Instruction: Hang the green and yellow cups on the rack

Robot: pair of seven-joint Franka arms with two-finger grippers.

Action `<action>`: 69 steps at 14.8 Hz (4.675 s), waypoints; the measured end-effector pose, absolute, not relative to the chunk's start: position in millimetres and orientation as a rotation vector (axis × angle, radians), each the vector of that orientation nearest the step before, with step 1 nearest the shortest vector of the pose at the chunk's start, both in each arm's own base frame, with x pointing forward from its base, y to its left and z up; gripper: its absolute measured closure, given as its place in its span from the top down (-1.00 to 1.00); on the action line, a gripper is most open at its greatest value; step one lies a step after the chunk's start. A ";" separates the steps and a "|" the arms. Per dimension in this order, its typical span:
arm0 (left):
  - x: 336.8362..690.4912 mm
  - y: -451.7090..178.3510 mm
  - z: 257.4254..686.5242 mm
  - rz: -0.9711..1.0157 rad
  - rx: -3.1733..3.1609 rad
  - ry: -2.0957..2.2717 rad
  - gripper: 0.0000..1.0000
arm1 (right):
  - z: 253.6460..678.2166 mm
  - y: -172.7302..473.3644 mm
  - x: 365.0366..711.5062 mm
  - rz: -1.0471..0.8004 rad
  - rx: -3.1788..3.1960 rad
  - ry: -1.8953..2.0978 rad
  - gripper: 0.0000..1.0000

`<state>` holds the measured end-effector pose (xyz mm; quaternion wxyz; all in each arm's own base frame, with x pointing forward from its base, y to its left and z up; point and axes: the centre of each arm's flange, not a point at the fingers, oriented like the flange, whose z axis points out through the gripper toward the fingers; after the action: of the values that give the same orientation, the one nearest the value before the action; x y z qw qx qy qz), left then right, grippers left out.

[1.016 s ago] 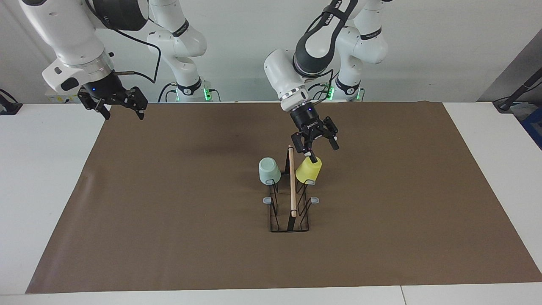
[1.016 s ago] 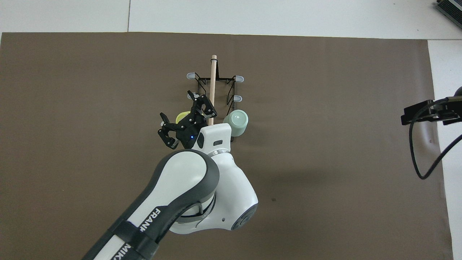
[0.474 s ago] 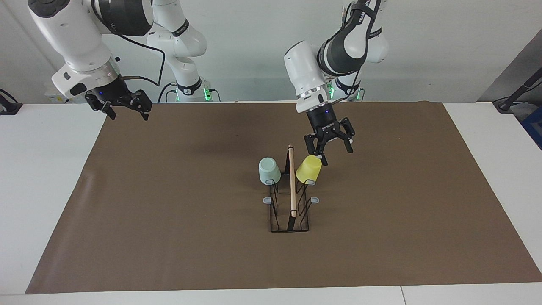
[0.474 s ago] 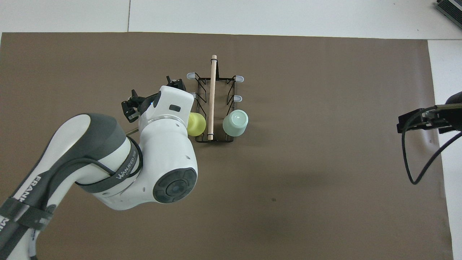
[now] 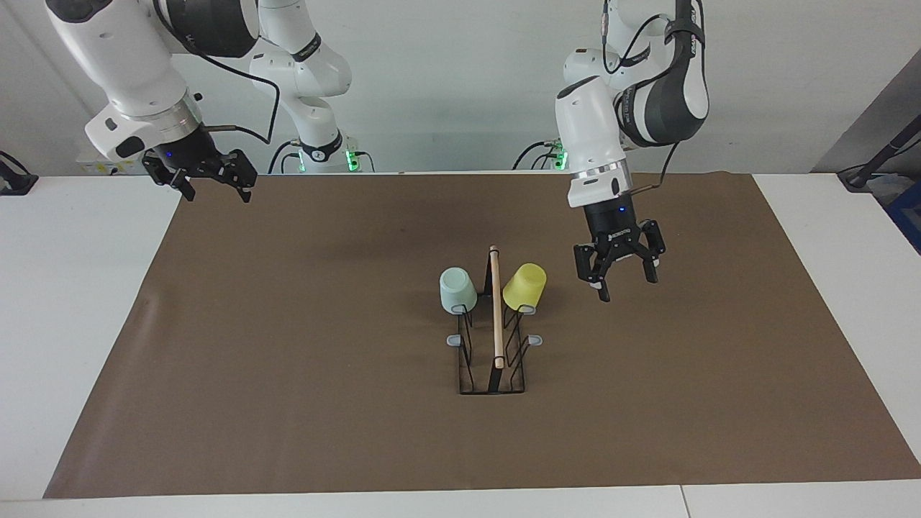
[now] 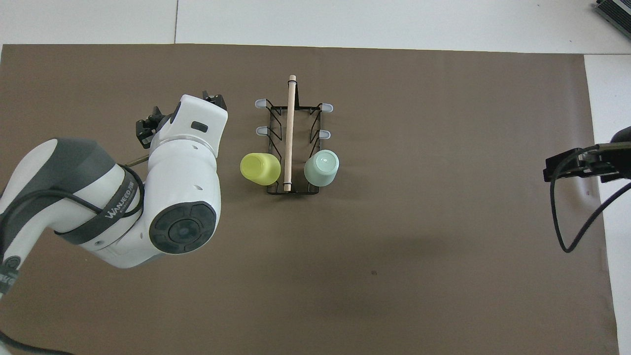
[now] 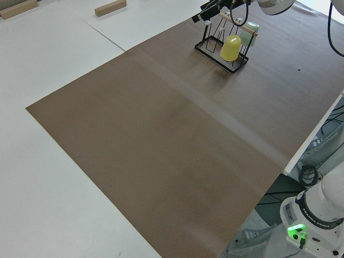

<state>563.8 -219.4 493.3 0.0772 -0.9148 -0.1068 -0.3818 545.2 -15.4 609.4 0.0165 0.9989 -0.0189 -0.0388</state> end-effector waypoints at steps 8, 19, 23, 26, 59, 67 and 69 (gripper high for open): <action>574.9 -140.1 542.7 -0.942 -2.911 -0.065 1.00 | 621.9 -5.1 540.5 -0.083 3.107 -0.031 1.00; 554.3 -57.2 629.5 -0.365 -3.114 0.327 1.00 | 621.8 -10.6 540.4 -0.084 3.107 -0.047 1.00; 550.6 -34.7 640.6 -0.216 -3.167 0.336 1.00 | 621.8 -10.6 540.4 -0.084 3.107 -0.047 1.00; 551.2 -35.0 645.7 -0.146 -3.170 0.342 1.00 | 621.8 -10.6 540.4 -0.084 3.107 -0.047 1.00; 529.0 -50.9 652.7 0.083 -3.148 0.258 1.00 | 621.8 -10.6 540.4 -0.084 3.107 -0.047 1.00; 529.1 -49.0 652.6 0.084 -3.149 0.252 1.00 | 621.8 -10.6 540.4 -0.084 3.107 -0.047 1.00; 529.1 -49.0 652.6 0.084 -3.149 0.253 1.00 | 621.8 -10.6 540.4 -0.084 3.107 -0.047 1.00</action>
<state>529.1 -49.0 652.6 -0.0093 -0.9964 0.0800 0.0266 540.4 -10.6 621.8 0.0166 0.9994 -0.0150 -0.0269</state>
